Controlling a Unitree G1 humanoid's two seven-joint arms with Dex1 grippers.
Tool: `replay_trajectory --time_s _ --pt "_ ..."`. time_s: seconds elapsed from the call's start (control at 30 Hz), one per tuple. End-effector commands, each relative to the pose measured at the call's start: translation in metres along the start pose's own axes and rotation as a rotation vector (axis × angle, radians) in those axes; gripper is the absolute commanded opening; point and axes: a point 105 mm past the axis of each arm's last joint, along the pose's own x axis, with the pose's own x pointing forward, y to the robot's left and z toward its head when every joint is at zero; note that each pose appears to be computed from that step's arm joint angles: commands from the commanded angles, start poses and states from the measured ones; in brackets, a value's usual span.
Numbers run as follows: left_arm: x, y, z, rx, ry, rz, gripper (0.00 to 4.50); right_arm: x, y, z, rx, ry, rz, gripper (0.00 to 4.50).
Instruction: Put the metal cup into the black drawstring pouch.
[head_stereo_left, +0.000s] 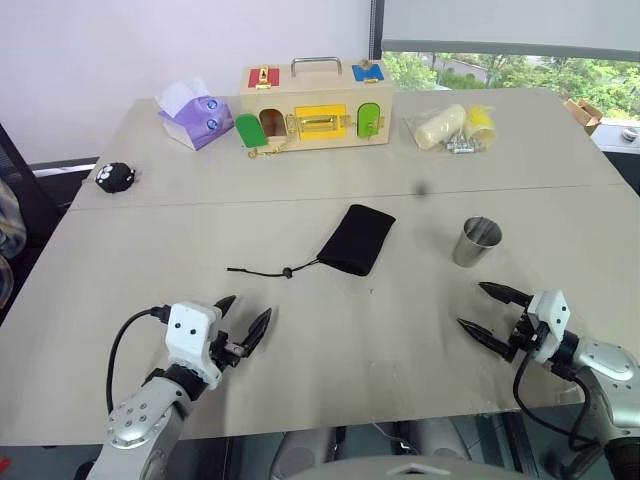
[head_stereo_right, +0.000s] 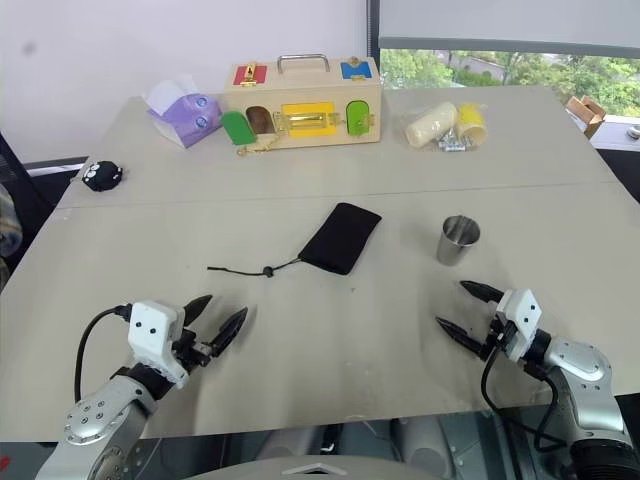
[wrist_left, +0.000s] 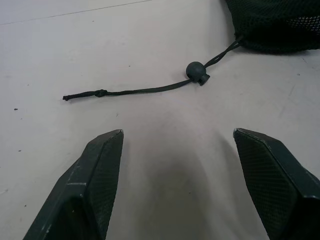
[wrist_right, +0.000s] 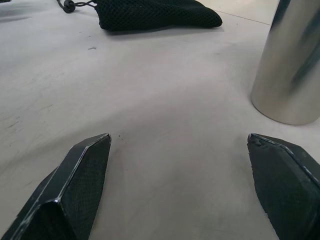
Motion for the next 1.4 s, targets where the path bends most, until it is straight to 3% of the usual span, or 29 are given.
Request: replay_trajectory --time_s 0.03,0.63,0.9,1.03,1.17,1.4 --pt "-0.002 0.002 0.005 0.022 -0.023 0.002 3.65 0.002 0.002 0.001 -0.006 -0.008 0.004 4.42" --pt "-0.001 0.004 0.006 0.015 -0.033 -0.005 3.65 0.002 0.006 0.0 0.0 -0.013 0.002 4.42" --pt "0.005 -0.004 0.006 0.063 -0.006 -0.1 3.65 0.004 0.017 0.004 0.01 -0.034 0.011 4.42" --pt "0.017 -0.009 0.012 0.125 -0.008 -0.174 3.65 0.009 0.034 0.014 0.017 -0.068 0.034 4.42" --pt "0.037 -0.018 0.017 0.307 0.032 -0.331 3.65 0.017 0.06 0.029 0.025 -0.102 0.05 4.42" --pt "0.07 -0.021 0.046 0.347 -0.036 -0.509 3.65 0.024 0.08 0.045 0.049 -0.15 -0.101 4.42"
